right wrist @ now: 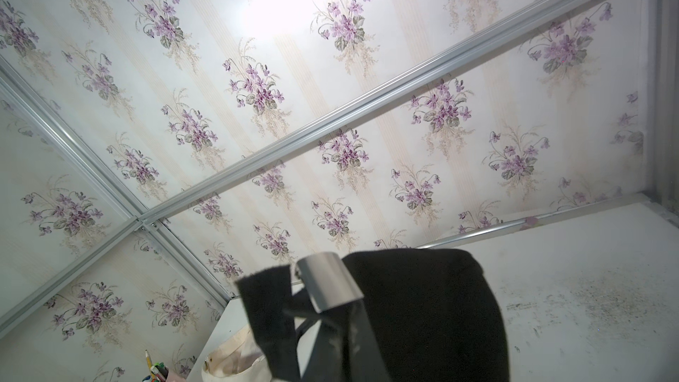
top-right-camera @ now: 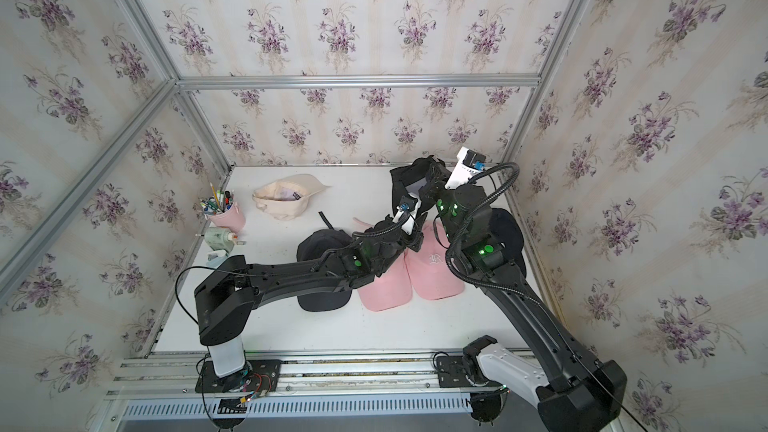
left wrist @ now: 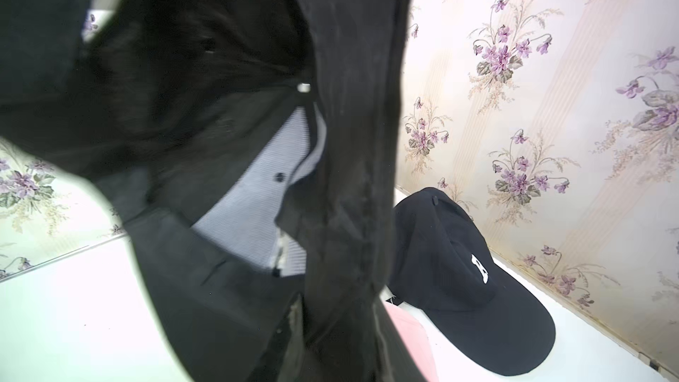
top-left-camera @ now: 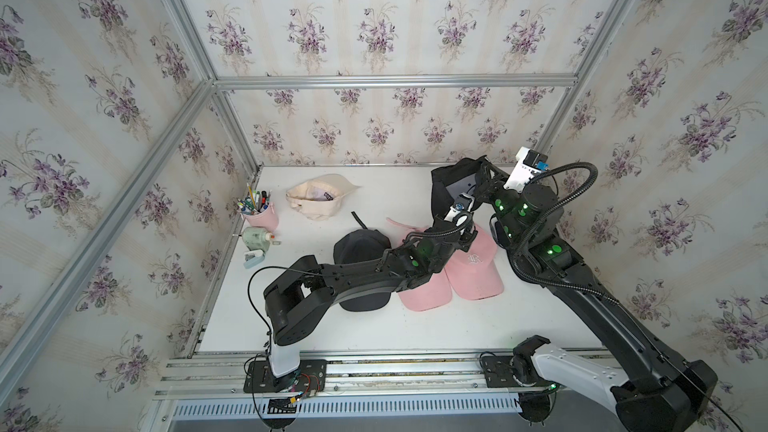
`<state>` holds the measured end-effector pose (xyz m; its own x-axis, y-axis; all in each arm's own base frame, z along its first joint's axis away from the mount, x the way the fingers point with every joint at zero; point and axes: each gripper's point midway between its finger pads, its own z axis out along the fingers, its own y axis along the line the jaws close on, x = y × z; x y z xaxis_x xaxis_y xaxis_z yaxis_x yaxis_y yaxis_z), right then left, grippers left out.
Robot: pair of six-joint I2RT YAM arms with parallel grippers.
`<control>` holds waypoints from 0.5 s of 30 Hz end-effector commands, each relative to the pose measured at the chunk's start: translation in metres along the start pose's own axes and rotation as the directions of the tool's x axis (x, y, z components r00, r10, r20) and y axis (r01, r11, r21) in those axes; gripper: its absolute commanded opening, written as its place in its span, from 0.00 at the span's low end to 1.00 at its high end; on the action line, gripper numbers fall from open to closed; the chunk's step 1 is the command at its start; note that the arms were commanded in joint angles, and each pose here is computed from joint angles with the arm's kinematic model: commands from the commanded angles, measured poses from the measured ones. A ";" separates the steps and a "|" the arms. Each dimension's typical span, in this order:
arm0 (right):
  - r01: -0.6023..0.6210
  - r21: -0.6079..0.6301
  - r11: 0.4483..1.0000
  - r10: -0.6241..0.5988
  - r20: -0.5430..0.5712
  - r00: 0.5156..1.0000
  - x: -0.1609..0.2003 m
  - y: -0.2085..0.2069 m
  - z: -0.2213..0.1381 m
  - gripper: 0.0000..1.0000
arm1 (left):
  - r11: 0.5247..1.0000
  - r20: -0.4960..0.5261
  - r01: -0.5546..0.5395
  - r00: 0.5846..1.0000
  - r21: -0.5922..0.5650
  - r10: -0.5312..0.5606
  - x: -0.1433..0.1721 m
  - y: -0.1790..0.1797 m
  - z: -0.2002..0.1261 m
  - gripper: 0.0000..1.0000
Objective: Open the adjustable buckle of the baseball cap
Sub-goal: Place the baseball cap at the center of the board.
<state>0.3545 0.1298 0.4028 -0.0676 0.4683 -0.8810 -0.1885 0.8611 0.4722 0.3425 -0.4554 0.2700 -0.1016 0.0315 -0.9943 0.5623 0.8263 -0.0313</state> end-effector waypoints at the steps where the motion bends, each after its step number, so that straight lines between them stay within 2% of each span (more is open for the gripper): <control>1: -0.018 -0.022 1.000 0.019 0.018 1.000 -0.005 0.005 0.002 0.00 | 1.000 0.043 -0.018 0.999 0.017 0.017 -0.014 -0.002 -0.003 0.22; 12: -0.007 -0.018 1.000 0.007 0.008 1.000 0.003 0.001 0.001 0.00 | 0.997 0.042 -0.073 0.996 0.020 0.073 -0.019 0.001 -0.013 0.00; 15: 0.003 -0.012 1.000 -0.003 0.007 1.000 0.004 0.000 0.000 0.04 | 0.995 0.030 -0.094 0.995 0.041 0.093 -0.018 0.001 -0.016 0.00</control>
<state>0.3564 0.1323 0.3907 -0.0891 0.4605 -0.8832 -0.1855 0.8635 0.4689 0.3338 -0.4467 0.2784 -0.0552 0.0949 -0.9940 0.5869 0.8084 0.0446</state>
